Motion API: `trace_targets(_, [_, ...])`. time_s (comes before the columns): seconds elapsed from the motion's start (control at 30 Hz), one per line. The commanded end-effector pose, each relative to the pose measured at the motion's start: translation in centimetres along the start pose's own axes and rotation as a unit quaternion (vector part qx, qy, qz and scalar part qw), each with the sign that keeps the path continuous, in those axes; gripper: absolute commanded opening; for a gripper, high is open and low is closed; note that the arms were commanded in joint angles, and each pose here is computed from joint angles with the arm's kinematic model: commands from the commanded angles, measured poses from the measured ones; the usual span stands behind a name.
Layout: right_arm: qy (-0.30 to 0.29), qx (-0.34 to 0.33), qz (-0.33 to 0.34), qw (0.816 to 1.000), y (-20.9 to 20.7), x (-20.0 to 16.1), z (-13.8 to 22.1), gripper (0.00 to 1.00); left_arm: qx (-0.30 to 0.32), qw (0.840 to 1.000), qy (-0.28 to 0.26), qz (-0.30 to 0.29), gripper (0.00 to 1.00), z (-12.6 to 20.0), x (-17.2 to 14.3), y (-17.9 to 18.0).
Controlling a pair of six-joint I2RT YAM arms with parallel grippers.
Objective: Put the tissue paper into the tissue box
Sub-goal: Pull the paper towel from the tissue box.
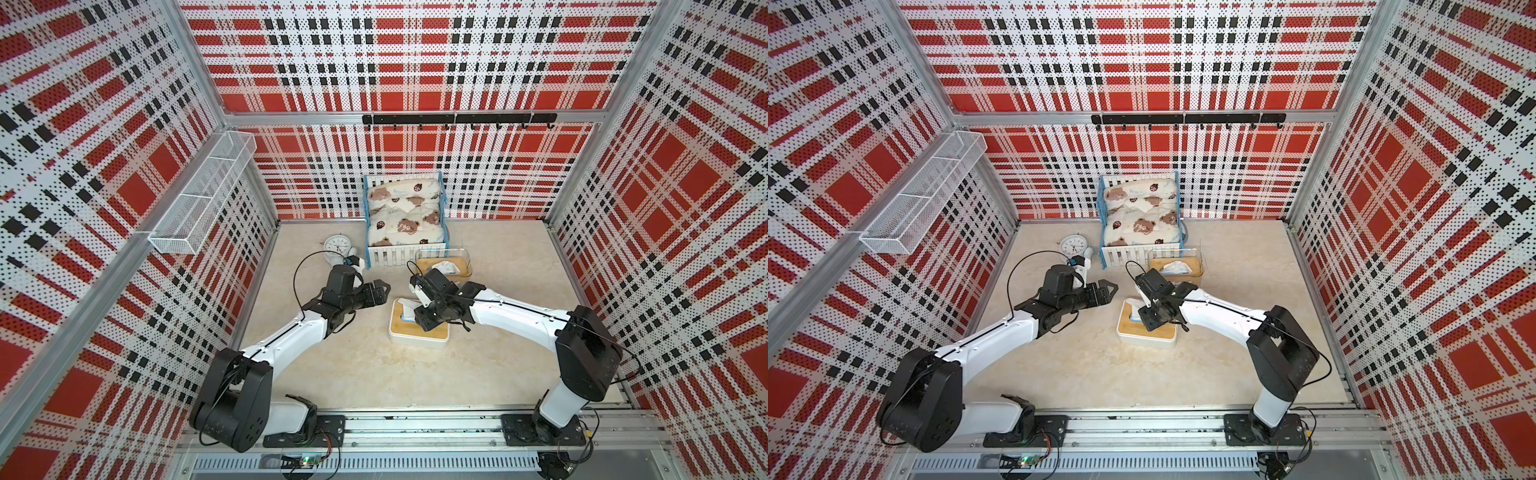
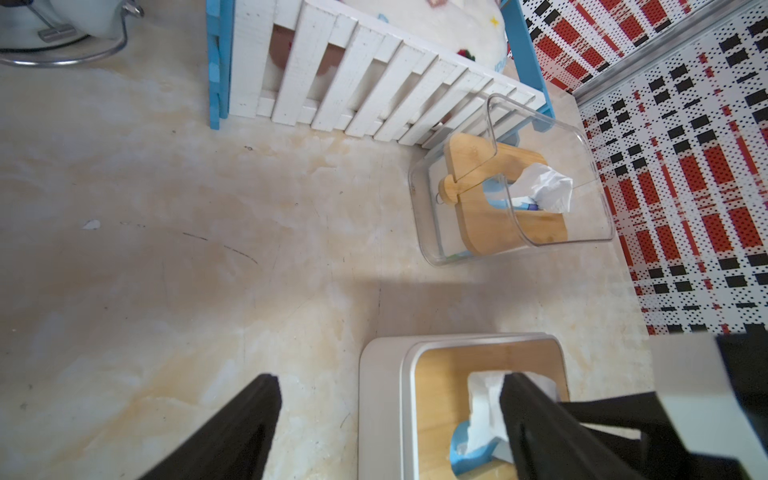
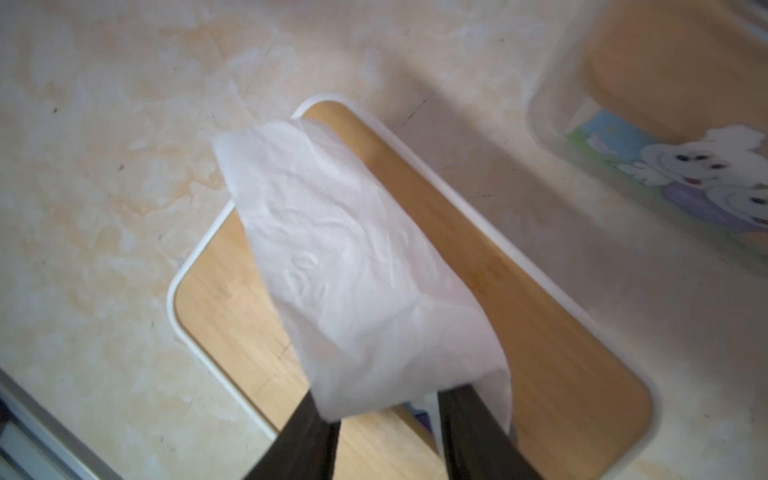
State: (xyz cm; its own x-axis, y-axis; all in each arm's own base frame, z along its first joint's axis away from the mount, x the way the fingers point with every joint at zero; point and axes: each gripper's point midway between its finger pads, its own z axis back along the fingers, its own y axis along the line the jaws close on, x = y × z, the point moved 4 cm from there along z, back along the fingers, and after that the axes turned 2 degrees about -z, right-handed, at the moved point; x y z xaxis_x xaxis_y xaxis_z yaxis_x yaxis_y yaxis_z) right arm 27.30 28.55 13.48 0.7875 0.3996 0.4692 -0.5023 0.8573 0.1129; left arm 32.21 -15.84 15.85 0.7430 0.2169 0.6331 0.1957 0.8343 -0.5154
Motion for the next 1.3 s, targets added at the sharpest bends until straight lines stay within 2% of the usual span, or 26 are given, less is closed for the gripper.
trace_targets(0.0, [-0.037,-0.069,-0.045,0.996,-1.5,1.5,1.1,0.42,-0.007,1.000,-0.017,-0.016,0.89,0.6,0.8,-0.8])
trace_targets(0.17, [-0.055,-0.127,-0.061,0.988,-3.0,1.9,2.2,0.34,-0.009,1.000,-0.016,-0.015,0.89,0.5,0.8,-0.8])
trace_targets(0.3, [-0.059,-0.157,-0.045,0.985,-3.7,2.4,3.7,0.32,-0.013,1.000,-0.018,-0.017,0.89,0.6,1.1,-1.0])
trace_targets(0.57, [-0.062,-0.084,0.005,0.995,-2.2,2.3,6.5,0.43,-0.008,1.000,-0.021,-0.017,0.89,0.7,0.9,-0.9])
trace_targets(0.7, [-0.055,0.006,0.031,0.998,0.1,1.7,6.7,0.50,-0.008,1.000,-0.020,-0.016,0.89,0.6,0.9,-0.9])
trace_targets(0.8, [-0.050,0.033,0.031,0.998,0.8,1.5,6.0,0.57,-0.010,1.000,-0.018,-0.015,0.89,0.5,0.9,-0.9])
trace_targets(0.9, [-0.043,0.000,0.029,0.999,0.0,1.5,5.0,0.63,-0.011,1.000,-0.019,-0.016,0.89,0.6,1.0,-1.0])
trace_targets(1.03, [-0.031,-0.049,0.025,0.998,-1.2,1.4,3.3,0.63,-0.005,1.000,-0.019,-0.017,0.89,0.7,0.9,-0.9])
trace_targets(1.13, [-0.017,-0.109,0.008,0.994,-3.3,1.4,2.5,0.59,-0.004,1.000,-0.017,-0.016,0.89,0.8,0.7,-0.9])
trace_targets(1.27, [-0.017,-0.107,-0.020,0.994,-5.1,1.4,2.2,0.53,0.000,1.000,-0.013,-0.016,0.89,0.6,0.2,-0.7])
